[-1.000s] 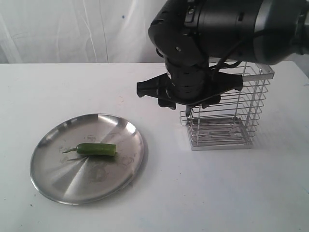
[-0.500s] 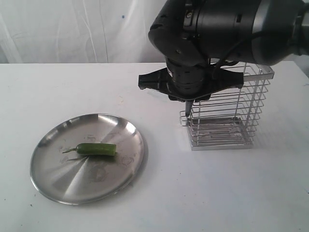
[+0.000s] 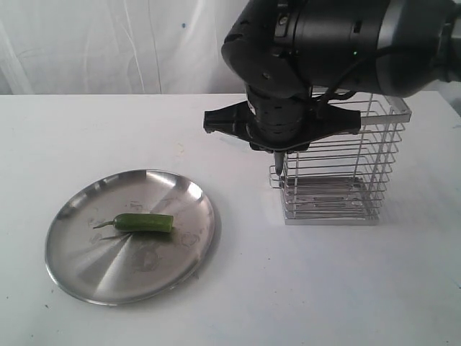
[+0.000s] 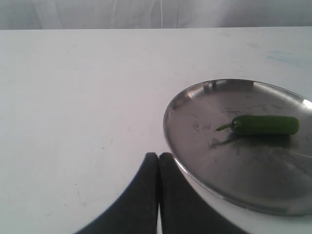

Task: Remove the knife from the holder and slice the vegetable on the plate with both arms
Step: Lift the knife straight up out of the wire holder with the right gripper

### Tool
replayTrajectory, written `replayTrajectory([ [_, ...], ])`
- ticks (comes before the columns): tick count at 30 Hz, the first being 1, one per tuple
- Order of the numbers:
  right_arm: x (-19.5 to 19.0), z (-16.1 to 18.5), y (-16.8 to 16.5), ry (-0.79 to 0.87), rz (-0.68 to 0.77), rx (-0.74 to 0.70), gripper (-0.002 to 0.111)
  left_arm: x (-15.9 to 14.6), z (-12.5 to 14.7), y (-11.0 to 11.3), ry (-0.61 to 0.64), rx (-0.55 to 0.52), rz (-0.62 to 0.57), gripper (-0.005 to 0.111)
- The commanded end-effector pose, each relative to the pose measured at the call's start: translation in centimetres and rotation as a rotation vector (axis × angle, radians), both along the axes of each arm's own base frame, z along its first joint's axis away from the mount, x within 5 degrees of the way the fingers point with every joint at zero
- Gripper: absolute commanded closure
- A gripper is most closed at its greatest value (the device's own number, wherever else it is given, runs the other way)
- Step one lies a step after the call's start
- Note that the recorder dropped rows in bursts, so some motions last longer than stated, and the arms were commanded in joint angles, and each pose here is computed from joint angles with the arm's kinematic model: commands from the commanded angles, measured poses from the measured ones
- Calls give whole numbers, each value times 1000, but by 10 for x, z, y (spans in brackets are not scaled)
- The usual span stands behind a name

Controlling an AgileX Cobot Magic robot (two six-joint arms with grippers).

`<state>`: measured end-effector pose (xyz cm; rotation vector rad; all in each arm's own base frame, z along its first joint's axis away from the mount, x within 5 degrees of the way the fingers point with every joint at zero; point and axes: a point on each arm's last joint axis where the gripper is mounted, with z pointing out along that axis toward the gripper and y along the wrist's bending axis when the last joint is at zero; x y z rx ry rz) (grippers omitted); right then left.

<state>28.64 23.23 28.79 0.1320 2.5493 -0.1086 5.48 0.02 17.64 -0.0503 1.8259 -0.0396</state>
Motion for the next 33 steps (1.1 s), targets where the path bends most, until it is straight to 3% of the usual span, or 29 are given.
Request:
replayTrajectory([
  [1,0,7,-6,1,-27,13,108,0,-1,0,-2,-6,-4,107],
  [12,-15,36,-23,-21,-38,14,108,0,-1,0,-2,-6,-4,107],
  [20,-31,68,-36,-69,-38,98,108,0,-1,0,-2,-6,-4,107],
  [33,-62,102,-47,-82,79,204,108,0,-1,0,-2,-6,-2,107],
])
